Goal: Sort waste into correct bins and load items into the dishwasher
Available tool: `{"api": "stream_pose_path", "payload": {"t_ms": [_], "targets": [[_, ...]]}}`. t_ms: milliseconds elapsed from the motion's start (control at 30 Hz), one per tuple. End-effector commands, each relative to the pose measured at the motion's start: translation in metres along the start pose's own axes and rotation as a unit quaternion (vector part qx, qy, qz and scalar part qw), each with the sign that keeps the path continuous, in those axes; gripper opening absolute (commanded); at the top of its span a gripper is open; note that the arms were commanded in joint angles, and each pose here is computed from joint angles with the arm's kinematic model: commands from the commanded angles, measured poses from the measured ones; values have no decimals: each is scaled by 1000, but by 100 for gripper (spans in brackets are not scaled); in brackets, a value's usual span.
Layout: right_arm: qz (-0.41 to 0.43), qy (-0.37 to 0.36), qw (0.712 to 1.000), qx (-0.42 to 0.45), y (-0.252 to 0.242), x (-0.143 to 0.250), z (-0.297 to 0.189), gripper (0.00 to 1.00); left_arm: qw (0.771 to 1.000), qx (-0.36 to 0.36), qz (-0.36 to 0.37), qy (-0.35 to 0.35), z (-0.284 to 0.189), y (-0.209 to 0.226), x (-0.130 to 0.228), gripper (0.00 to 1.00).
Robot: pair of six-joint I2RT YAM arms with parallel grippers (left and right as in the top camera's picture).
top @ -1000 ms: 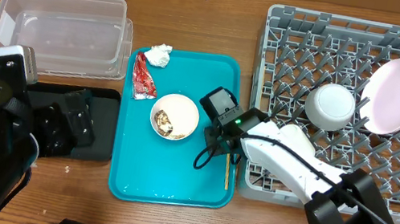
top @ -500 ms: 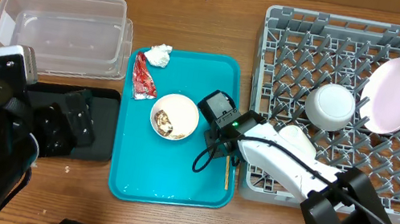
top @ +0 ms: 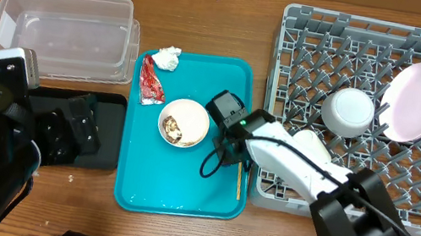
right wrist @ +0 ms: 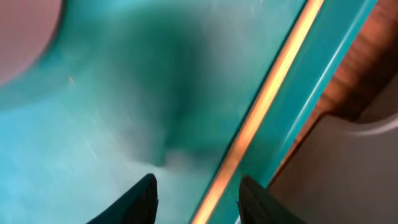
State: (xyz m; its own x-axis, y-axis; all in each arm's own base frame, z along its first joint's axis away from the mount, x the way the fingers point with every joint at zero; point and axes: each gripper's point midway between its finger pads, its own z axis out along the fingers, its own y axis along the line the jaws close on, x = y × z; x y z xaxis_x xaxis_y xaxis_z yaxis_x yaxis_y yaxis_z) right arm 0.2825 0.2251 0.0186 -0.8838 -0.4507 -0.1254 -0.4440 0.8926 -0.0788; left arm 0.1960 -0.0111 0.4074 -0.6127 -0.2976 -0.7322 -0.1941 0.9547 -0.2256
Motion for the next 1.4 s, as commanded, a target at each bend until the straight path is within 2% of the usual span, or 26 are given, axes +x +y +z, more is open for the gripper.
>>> {"api": "stream_pose_path", "payload": {"t_ms": [0,133,267,567,933,1067,1367], "targets": [[6,-11,1000,-1,1,-17,-16,44,1000,4,-6,0,0,-2,-1,100],[-13,-18,999,25,3,-19,-23,45,1000,4,-6,0,0,-2,-1,100],[-36,-30,998,32,14,-21,-24,50,1000,4,-6,0,0,-2,-1,100],[-7,-63,998,30,-3,-42,-22,51,1000,4,-6,0,0,-2,-1,100],[-7,-7,999,44,-10,-29,24,50,1000,4,-6,0,0,-2,-1,100],[-14,14,1000,20,2,-20,32,50,1000,4,-6,0,0,-2,-1,100],[-21,29,999,10,9,-12,28,33,1000,4,-6,0,0,-2,-1,100]]}}
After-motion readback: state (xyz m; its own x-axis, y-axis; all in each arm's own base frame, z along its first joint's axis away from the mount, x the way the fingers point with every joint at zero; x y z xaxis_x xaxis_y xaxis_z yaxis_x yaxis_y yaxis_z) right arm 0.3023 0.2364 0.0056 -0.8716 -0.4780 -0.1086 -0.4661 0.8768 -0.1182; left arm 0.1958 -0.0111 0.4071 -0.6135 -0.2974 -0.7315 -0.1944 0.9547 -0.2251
